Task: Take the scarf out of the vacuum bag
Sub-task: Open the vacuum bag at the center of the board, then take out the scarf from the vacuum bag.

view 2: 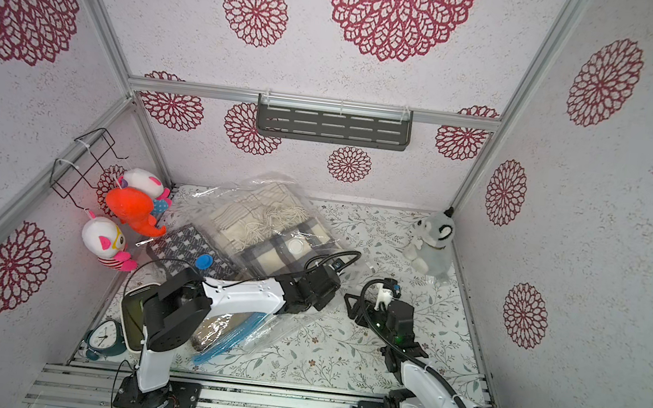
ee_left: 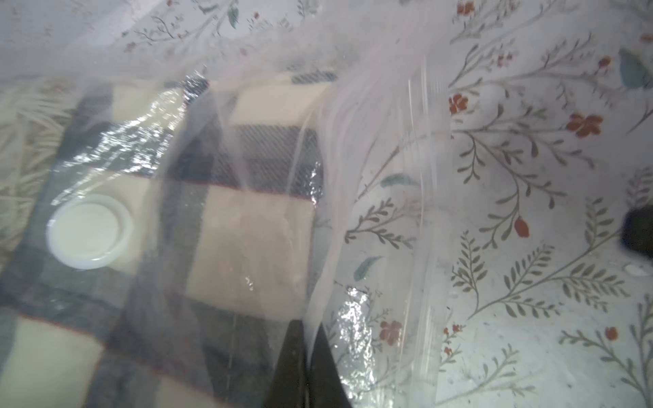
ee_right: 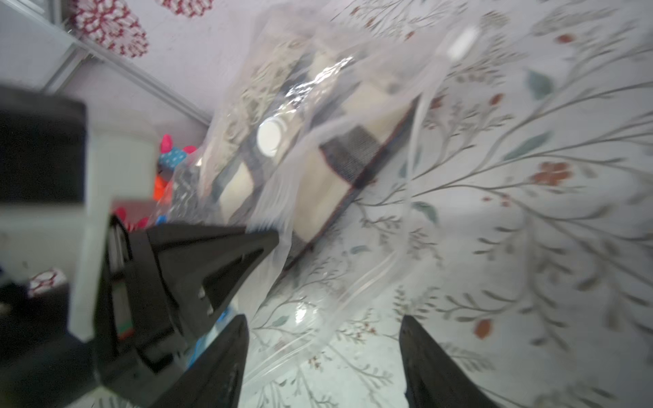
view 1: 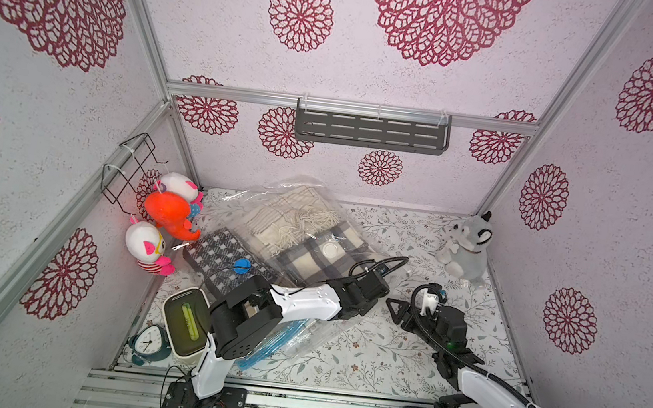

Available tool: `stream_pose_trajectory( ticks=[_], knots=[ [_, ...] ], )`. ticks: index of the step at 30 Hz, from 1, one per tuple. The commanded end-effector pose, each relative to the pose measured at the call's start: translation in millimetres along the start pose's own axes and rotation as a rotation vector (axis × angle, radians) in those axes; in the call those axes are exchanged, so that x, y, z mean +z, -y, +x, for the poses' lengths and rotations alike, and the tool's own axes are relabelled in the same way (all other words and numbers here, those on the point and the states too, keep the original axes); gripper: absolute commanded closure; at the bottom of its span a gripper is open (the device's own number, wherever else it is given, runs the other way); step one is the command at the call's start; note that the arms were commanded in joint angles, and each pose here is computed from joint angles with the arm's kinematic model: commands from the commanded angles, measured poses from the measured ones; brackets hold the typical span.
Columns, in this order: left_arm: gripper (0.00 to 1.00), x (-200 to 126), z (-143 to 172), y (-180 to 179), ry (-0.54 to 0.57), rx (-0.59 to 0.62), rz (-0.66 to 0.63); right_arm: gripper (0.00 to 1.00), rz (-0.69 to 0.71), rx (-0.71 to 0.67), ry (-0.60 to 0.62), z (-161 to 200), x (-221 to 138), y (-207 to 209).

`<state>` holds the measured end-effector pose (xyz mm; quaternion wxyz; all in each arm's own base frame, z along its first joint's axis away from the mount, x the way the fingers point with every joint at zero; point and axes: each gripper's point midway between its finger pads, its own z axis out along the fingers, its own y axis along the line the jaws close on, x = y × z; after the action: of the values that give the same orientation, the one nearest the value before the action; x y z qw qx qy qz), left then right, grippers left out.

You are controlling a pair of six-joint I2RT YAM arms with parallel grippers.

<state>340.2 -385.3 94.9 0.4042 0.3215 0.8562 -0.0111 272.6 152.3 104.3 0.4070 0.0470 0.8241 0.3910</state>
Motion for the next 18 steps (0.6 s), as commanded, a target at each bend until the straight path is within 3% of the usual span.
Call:
stream_pose_trajectory(
  ticks=[1,4,8,13,18],
  knots=[
    [1.00,-29,-47,-28,0.107,-0.044,-0.018,0.33,-0.118,-0.016,0.062,-19,9,-33],
    [1.00,-34,-51,-35,0.111,-0.053,-0.018,0.37,-0.110,0.004,0.058,-22,19,-30],
    [1.00,-29,-53,-35,0.091,-0.057,-0.004,0.42,-0.247,0.076,0.043,-20,37,-55],
    [1.00,-29,-64,-41,0.112,-0.089,0.021,0.60,-0.377,0.207,-0.022,-11,77,-65],
    [1.00,-25,-67,-48,0.112,-0.109,0.013,0.55,-0.220,0.217,-0.057,5,114,-27]
  ],
)
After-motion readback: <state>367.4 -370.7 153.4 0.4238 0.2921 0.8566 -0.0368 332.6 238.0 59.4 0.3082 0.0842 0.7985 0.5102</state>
